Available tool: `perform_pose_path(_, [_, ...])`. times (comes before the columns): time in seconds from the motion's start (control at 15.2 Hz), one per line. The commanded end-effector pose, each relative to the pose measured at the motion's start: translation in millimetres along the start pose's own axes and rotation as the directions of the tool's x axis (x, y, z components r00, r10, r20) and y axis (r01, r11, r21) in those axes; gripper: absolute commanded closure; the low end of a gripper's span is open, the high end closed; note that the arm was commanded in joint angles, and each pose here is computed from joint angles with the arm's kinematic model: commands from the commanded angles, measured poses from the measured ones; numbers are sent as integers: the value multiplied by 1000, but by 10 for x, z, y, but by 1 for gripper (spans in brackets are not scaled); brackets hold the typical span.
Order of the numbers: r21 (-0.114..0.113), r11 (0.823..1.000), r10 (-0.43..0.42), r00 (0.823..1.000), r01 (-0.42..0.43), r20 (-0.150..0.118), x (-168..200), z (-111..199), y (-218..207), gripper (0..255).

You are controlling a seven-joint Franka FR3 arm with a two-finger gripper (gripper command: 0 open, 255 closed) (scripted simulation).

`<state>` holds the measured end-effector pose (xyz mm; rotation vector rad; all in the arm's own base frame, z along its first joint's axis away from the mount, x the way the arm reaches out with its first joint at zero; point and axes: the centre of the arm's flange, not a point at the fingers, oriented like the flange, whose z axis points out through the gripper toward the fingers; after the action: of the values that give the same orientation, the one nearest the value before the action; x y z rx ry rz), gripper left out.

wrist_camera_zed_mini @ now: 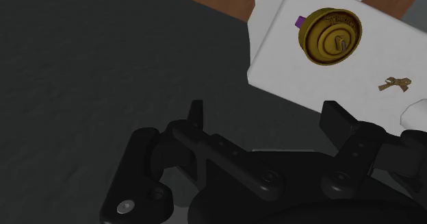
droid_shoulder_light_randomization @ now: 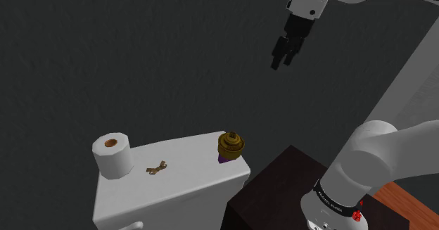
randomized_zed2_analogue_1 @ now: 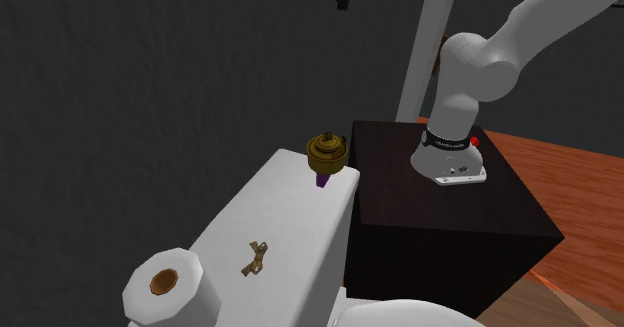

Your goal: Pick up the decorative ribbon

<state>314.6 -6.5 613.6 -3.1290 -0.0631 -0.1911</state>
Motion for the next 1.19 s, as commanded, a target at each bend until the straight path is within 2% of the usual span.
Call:
perform_pose_path(0.0, [0, 1000, 0, 1000, 0, 0, 0, 0, 0, 0])
perform_pose_path(1.12, [-20, 998, 63, 991, -66, -120, 57, 1444, -1751, 0])
